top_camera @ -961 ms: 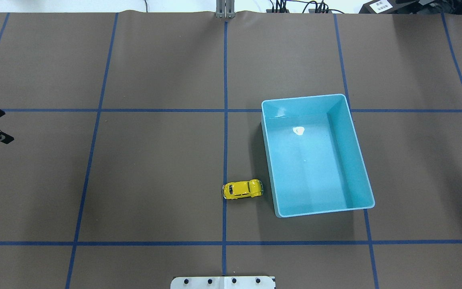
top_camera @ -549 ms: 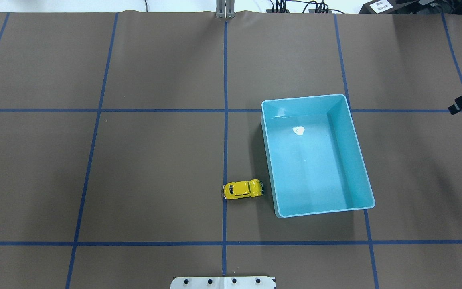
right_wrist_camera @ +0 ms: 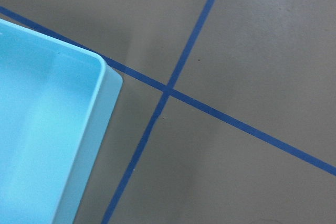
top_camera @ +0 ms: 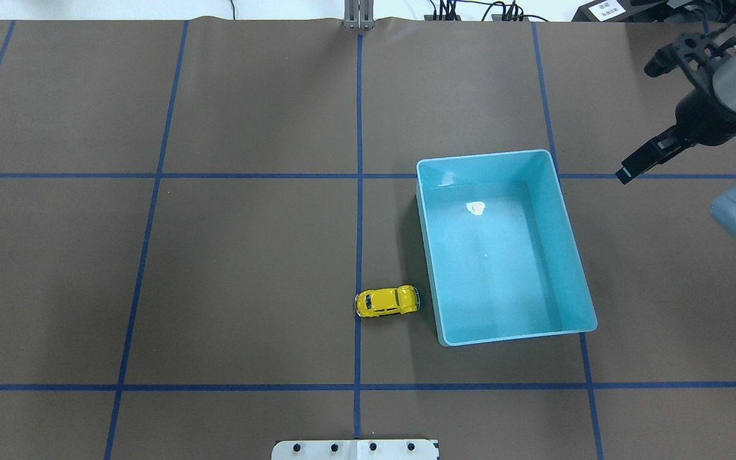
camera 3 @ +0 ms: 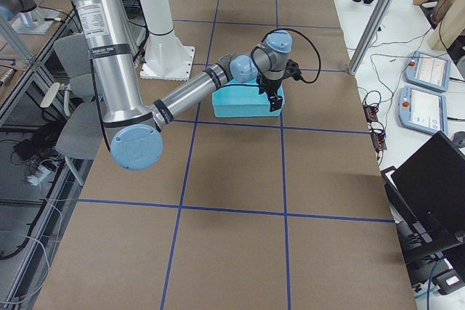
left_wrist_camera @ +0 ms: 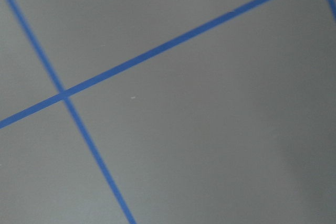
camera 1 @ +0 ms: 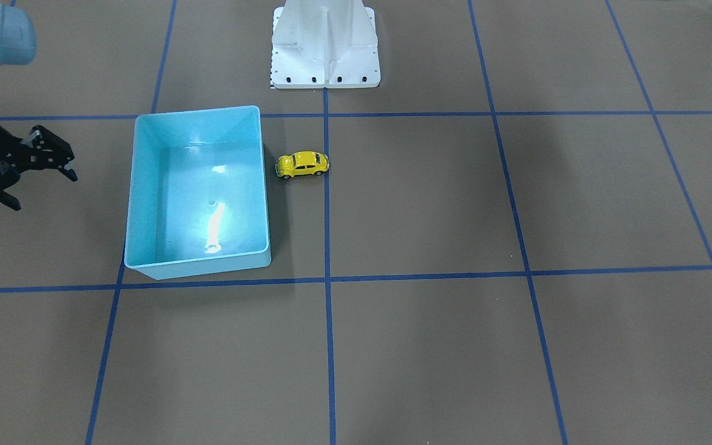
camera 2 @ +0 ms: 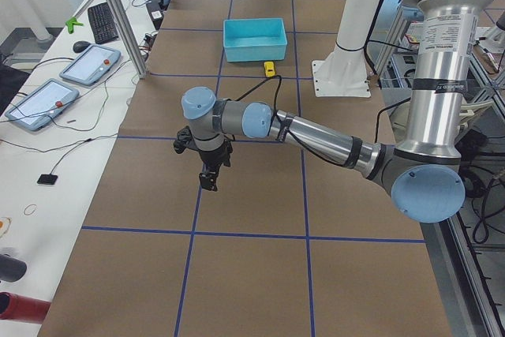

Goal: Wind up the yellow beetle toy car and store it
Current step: 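Move the right gripper over the yellow car beside the bin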

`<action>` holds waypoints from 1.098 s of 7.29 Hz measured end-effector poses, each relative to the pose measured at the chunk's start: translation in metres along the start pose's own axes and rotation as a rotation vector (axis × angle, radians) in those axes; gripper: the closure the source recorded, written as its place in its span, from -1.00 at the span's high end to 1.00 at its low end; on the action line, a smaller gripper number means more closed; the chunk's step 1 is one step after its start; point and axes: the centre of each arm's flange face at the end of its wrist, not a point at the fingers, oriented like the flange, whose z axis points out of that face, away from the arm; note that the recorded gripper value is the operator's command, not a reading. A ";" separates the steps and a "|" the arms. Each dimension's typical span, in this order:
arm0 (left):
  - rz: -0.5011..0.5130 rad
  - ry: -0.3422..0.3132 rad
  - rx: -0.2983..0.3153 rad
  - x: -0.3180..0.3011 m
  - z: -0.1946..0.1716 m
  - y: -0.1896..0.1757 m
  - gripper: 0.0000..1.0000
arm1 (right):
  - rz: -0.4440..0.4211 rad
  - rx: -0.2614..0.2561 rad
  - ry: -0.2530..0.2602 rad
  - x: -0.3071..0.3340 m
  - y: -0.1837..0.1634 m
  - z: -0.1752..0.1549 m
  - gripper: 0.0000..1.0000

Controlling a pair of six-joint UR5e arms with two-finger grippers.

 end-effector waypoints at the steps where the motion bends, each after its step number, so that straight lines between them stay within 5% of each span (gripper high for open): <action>1: -0.035 -0.012 0.014 -0.011 -0.005 0.003 1.00 | -0.062 -0.005 0.016 -0.038 -0.012 0.003 1.00; 5: -0.119 -0.020 0.035 -0.051 -0.012 0.019 1.00 | -0.215 -0.013 -0.001 -0.167 -0.044 -0.027 1.00; 8: -0.126 -0.016 0.046 -0.071 0.002 0.021 1.00 | -0.481 -0.033 -0.016 -0.255 -0.042 0.001 0.99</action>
